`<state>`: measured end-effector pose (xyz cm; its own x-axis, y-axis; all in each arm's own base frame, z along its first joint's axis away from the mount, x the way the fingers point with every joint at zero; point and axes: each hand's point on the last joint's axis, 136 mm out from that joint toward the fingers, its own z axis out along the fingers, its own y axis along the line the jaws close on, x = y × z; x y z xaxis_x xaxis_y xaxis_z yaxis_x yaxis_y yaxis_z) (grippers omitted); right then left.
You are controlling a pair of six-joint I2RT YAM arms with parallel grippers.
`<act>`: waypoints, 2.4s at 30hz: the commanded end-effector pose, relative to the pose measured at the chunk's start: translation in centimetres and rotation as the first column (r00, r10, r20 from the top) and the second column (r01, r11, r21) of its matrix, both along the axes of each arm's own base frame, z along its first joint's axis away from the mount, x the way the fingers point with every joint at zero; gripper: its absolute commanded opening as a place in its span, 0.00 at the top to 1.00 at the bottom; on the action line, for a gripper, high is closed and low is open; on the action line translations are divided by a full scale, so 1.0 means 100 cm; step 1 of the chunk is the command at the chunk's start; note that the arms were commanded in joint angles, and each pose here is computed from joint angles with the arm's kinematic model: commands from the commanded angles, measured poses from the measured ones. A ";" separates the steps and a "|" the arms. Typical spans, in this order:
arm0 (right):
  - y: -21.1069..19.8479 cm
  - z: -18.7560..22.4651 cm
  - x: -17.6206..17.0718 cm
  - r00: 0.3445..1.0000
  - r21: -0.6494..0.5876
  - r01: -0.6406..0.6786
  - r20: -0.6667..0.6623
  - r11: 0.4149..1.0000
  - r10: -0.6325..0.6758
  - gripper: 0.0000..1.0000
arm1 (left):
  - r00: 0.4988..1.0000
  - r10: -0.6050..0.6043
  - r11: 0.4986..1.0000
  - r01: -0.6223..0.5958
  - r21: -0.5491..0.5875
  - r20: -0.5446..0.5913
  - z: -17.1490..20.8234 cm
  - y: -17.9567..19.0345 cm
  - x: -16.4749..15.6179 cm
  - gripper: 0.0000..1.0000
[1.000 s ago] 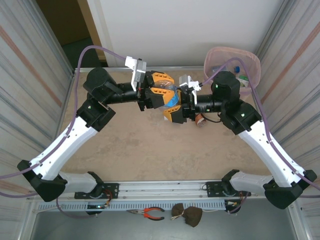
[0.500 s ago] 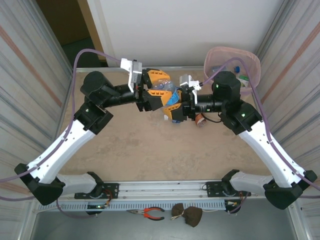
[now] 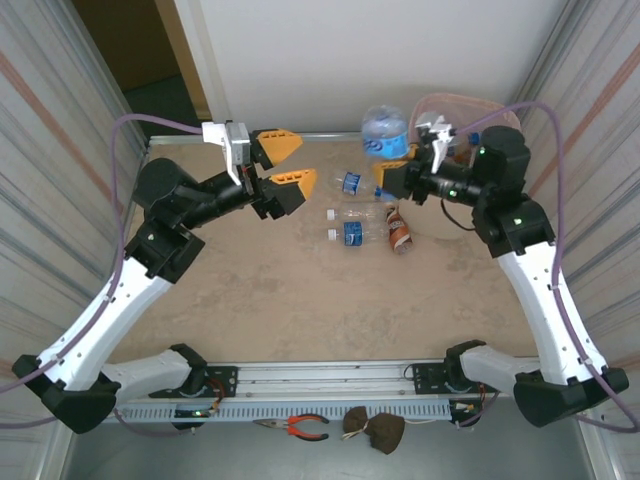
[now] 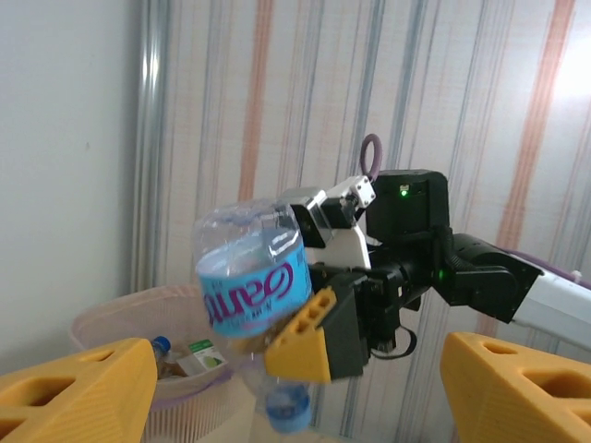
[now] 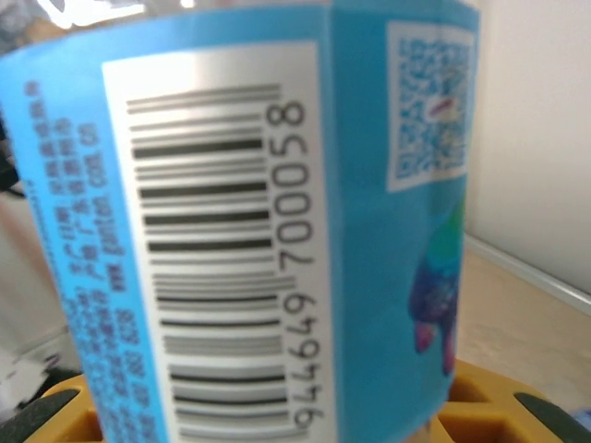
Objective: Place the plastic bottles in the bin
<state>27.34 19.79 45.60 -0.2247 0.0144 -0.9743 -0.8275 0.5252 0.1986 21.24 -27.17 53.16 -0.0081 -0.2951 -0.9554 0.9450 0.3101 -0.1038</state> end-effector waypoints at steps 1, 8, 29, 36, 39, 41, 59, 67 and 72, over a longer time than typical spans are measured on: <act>-0.032 0.013 0.021 0.988 0.029 0.151 -0.038 0.988 -0.150 0.59 | 0.999 0.040 0.999 -0.040 -0.010 -0.017 -0.002 0.006 0.006 0.19; -0.106 0.001 0.079 0.890 -0.018 0.438 -0.135 0.899 -0.436 0.60 | 0.998 0.048 0.999 -0.048 0.001 -0.045 -0.008 0.006 0.011 0.19; -0.236 -0.112 0.165 0.434 -0.486 0.674 -0.349 0.556 -0.831 0.56 | 0.994 0.055 0.999 -0.054 0.006 -0.093 -0.021 0.006 0.015 0.20; -0.256 -0.160 0.172 0.327 -0.620 0.619 -0.353 0.481 -0.876 0.54 | 0.993 0.058 0.998 -0.059 0.000 -0.107 -0.027 0.008 0.017 0.20; -0.258 -0.177 0.174 0.314 -0.655 0.583 -0.364 0.481 -0.877 0.52 | 0.992 0.061 0.998 -0.062 -0.001 -0.113 -0.030 0.009 0.018 0.20; -0.259 -0.187 0.175 0.303 -0.663 0.567 -0.384 0.489 -0.872 0.51 | 0.991 0.061 0.998 -0.062 -0.001 -0.115 -0.032 0.010 0.018 0.20; -0.263 -0.141 0.173 0.308 -0.644 0.630 -0.305 0.433 -0.901 0.27 | 0.990 0.076 0.997 -0.078 -0.015 -0.117 -0.032 0.019 0.019 0.20; -0.252 -0.125 0.185 0.366 -0.595 0.651 -0.298 0.471 -0.882 0.46 | 0.990 0.079 0.997 -0.081 -0.019 -0.120 -0.032 0.020 0.018 0.20; -0.235 -0.136 0.194 0.418 -0.577 0.608 -0.352 0.546 -0.838 0.61 | 0.989 0.083 0.996 -0.086 -0.020 -0.122 -0.032 0.021 0.019 0.20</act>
